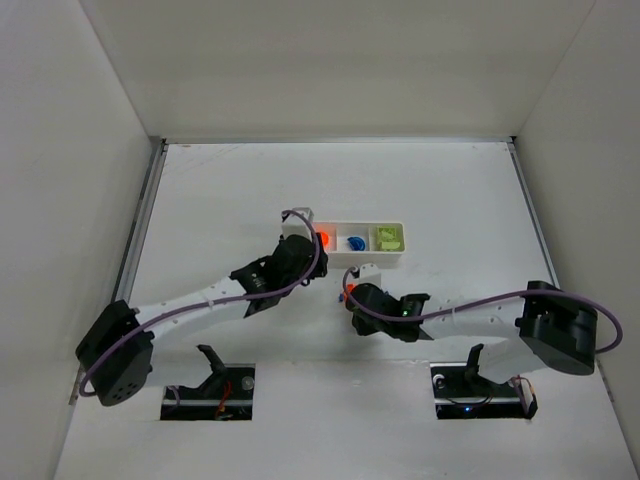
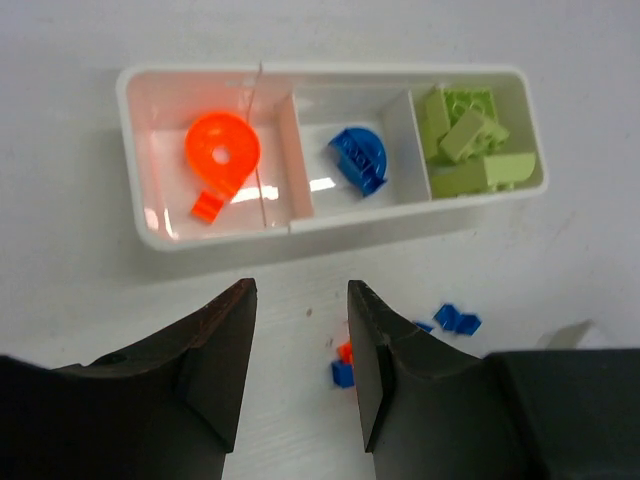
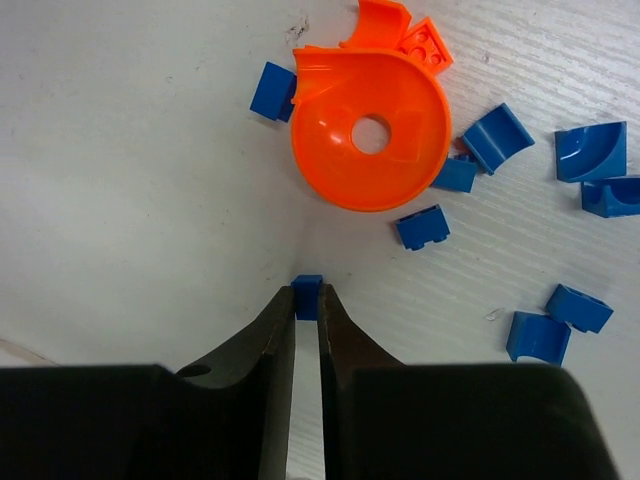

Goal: Sort the legos into containers by color

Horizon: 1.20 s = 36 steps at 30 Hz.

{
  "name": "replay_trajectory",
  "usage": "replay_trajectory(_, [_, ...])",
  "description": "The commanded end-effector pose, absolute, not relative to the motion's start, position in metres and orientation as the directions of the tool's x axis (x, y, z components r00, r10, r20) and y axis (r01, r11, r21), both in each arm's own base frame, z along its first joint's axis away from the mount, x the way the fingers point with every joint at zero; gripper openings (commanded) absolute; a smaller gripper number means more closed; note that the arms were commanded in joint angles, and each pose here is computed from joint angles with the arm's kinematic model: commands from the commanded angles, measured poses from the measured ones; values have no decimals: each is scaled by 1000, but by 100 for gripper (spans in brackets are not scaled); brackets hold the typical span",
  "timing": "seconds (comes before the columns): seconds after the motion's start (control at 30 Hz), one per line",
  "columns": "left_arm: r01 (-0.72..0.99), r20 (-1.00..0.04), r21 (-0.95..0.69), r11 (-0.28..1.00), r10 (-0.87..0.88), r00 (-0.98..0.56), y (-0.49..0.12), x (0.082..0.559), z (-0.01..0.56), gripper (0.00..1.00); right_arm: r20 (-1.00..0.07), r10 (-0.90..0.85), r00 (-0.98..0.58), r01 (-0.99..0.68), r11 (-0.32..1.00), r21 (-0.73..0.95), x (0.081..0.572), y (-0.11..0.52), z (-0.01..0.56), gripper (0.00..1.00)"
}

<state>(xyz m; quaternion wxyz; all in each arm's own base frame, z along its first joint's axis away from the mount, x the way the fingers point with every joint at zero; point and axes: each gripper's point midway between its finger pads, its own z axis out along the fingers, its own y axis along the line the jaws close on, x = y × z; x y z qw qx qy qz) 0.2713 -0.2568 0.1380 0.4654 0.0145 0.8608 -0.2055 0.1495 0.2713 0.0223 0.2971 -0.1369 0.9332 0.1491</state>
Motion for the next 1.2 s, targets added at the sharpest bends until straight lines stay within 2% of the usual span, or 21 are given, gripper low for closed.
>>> replay_trajectory(0.0, [211, -792, -283, 935, -104, -602, -241, 245, 114, 38, -619, -150, -771, -346, 915, 209, 154, 280, 35, 15])
replay_trajectory(0.27, [279, -777, -291, 915, -55, -627, -256, 208, 92, 39, -703, -19, -711, -330, 892, 310, 181, 287, 92, 14])
replay_trajectory(0.5, [324, -791, -257, 910, -5, -612, -279, 197, 82, 39, -795, 101, -598, -284, 901, 327, 265, 274, 145, 15])
replay_trajectory(0.7, [313, -797, -222, 923, 14, -604, -282, 198, 75, 39, -797, 141, -587, -253, 903, 346, 327, 276, 147, 15])
replay_trajectory(0.83, [310, -792, -216, 926, 19, -610, -285, 199, 69, 39, -787, 136, -601, -236, 911, 338, 347, 281, 135, 15])
replay_trajectory(0.9, [319, -791, -217, 923, 25, -611, -288, 199, 67, 39, -785, 139, -603, -216, 919, 329, 355, 279, 130, 20])
replay_trajectory(1.0, [328, -787, -217, 919, 34, -616, -294, 197, 63, 39, -796, 158, -584, -195, 925, 327, 361, 275, 133, 39])
replay_trajectory(1.07, [333, -783, -218, 917, 39, -621, -298, 197, 62, 39, -807, 167, -566, -197, 924, 329, 362, 273, 139, 43])
replay_trajectory(1.17, [345, -780, -218, 913, 50, -624, -304, 197, 61, 39, -810, 172, -560, -202, 920, 335, 354, 270, 143, 44])
